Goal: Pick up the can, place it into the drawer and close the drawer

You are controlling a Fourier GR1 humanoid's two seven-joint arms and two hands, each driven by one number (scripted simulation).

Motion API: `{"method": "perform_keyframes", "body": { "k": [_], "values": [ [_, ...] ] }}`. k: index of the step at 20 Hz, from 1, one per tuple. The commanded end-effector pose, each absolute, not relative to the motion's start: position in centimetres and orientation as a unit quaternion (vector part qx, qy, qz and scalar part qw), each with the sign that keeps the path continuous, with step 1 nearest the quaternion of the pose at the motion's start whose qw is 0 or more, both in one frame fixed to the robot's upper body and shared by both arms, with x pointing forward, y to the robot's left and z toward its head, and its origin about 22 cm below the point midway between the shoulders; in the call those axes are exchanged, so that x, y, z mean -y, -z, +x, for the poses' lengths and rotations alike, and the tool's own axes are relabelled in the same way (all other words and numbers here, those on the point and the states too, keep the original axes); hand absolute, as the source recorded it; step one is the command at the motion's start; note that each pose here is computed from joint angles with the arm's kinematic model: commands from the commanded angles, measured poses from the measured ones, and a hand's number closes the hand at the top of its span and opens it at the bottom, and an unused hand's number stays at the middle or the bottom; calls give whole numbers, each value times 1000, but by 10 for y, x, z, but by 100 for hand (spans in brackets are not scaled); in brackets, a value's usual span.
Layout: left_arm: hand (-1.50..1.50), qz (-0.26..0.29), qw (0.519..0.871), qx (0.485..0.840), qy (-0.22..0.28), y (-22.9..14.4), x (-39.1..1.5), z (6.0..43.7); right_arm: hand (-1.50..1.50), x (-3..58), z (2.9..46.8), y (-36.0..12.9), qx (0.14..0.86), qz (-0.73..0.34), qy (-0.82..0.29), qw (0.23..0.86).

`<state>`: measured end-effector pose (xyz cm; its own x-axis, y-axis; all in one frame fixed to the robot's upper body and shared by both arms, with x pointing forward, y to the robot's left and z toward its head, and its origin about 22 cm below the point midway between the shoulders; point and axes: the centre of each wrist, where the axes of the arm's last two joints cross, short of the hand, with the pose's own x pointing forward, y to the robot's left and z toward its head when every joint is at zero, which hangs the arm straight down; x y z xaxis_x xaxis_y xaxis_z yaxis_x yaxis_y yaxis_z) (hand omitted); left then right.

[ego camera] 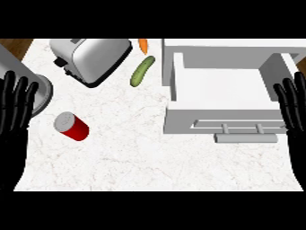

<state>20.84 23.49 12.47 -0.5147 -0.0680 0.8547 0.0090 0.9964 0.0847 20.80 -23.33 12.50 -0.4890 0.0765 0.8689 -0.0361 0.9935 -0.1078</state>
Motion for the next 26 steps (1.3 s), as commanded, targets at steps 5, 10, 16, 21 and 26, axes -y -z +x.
{"method": "perform_keyframes", "body": {
  "k": [5,10,16,21,26],
  "values": [
    [-150,-251,436,842,194,-133,-235,215,-150,238,212,-134,874,-24,-42,484],
    [-150,-239,578,728,281,-108,-294,208,-150,252,201,-100,782,-64,-5,620],
    [-150,-240,570,730,292,-124,-369,234,-150,251,192,-115,777,-70,-3,626],
    [-150,-252,592,715,271,-119,-377,233,-150,260,171,-91,774,-70,-13,629],
    [-150,-231,613,708,264,-126,-366,244,-150,279,170,-83,774,-76,-14,629]
  ]
}}
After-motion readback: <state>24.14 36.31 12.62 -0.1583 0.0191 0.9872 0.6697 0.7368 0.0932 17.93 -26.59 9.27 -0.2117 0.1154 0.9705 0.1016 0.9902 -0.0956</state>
